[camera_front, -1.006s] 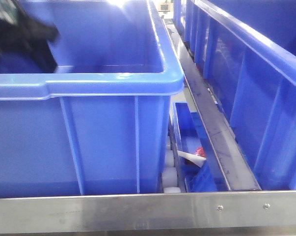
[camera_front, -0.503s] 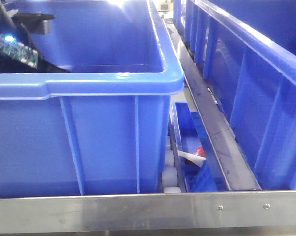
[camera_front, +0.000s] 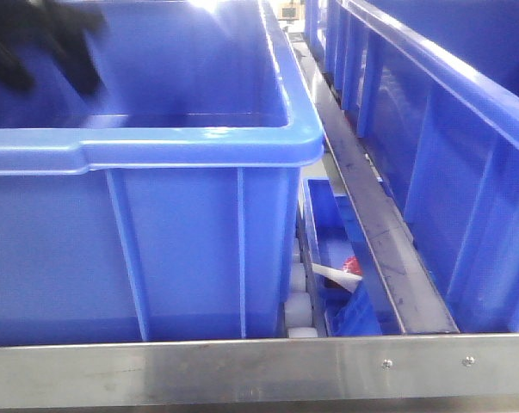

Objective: Pick and sort blue part to right shelf
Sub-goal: 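Open the left gripper to release the bottle and withdraw, then lower the right gripper's bottle into the blue bin and open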

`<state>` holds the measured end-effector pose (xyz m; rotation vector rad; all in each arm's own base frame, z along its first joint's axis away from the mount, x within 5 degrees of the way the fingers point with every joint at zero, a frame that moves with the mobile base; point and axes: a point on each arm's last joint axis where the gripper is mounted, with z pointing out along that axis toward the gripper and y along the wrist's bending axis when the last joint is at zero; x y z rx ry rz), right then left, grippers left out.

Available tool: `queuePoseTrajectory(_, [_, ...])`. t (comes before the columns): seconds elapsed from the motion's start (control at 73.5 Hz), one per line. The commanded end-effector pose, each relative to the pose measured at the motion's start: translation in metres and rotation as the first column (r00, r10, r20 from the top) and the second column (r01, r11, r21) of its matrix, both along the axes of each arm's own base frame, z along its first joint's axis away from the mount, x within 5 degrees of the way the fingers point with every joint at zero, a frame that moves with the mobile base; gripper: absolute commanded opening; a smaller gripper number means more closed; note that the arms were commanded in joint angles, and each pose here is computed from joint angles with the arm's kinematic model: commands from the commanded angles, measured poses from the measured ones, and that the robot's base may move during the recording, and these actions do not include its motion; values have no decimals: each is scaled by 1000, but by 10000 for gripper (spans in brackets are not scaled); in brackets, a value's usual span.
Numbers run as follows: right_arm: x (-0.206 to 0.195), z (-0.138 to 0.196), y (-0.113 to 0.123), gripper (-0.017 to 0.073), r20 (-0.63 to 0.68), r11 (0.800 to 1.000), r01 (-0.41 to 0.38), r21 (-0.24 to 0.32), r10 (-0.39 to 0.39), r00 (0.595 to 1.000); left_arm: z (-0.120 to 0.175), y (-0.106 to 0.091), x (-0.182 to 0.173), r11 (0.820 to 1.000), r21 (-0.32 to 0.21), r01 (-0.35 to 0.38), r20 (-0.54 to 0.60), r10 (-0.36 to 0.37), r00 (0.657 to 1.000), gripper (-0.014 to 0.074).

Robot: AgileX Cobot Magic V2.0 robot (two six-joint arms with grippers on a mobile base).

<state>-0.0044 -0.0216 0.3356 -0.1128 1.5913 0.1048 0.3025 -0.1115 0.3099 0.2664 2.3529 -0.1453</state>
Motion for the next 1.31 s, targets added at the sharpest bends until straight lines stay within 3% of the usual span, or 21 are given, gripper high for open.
queuePoseTrajectory(0.0, [9, 16, 4, 287, 51, 1000, -7, -23, 8, 999, 41, 6, -30, 997, -76, 31, 177, -18, 984, 292])
queuePoseTrajectory(0.163, [42, 22, 16, 287, -95, 1000, -14, -21, 12, 995, 59, 26, -80, 991, -122, 50, 298, -12, 955, 142])
queuePoseTrajectory(0.313, [82, 33, 32, 287, -263, 1000, -20, -7, 18, 965, 66, 42, -120, 987, -148, 67, 388, -4, 922, 129])
queuePoseTrajectory(0.517, [143, 48, 61, 287, -498, 999, -32, 37, 46, 866, 64, 62, -168, 978, -181, 107, 536, 7, 844, 129])
queuePoseTrajectory(0.707, [200, 53, 74, 288, -640, 1000, 7, -23, -20, 768, 56, 77, -207, 970, -203, 132, 629, 26, 777, 129])
queuePoseTrajectory(0.816, [229, 51, 65, 288, -700, 996, 59, -67, -89, 709, 55, 87, -229, 967, -211, 143, 683, 41, 729, 129])
queuePoseTrajectory(0.952, [256, 41, 43, 288, -746, 992, 91, -92, -129, 653, 55, 97, -251, 965, -218, 143, 716, 59, 696, 129])
queuePoseTrajectory(1.156, [292, 19, 13, 288, -743, 984, 104, -147, -180, 645, 53, 106, -270, 965, -224, 134, 731, 75, 678, 129])
queuePoseTrajectory(1.292, [315, 2, -5, 288, -730, 977, 154, -149, -214, 649, 52, 107, -272, 966, -224, 130, 726, 76, 683, 129])
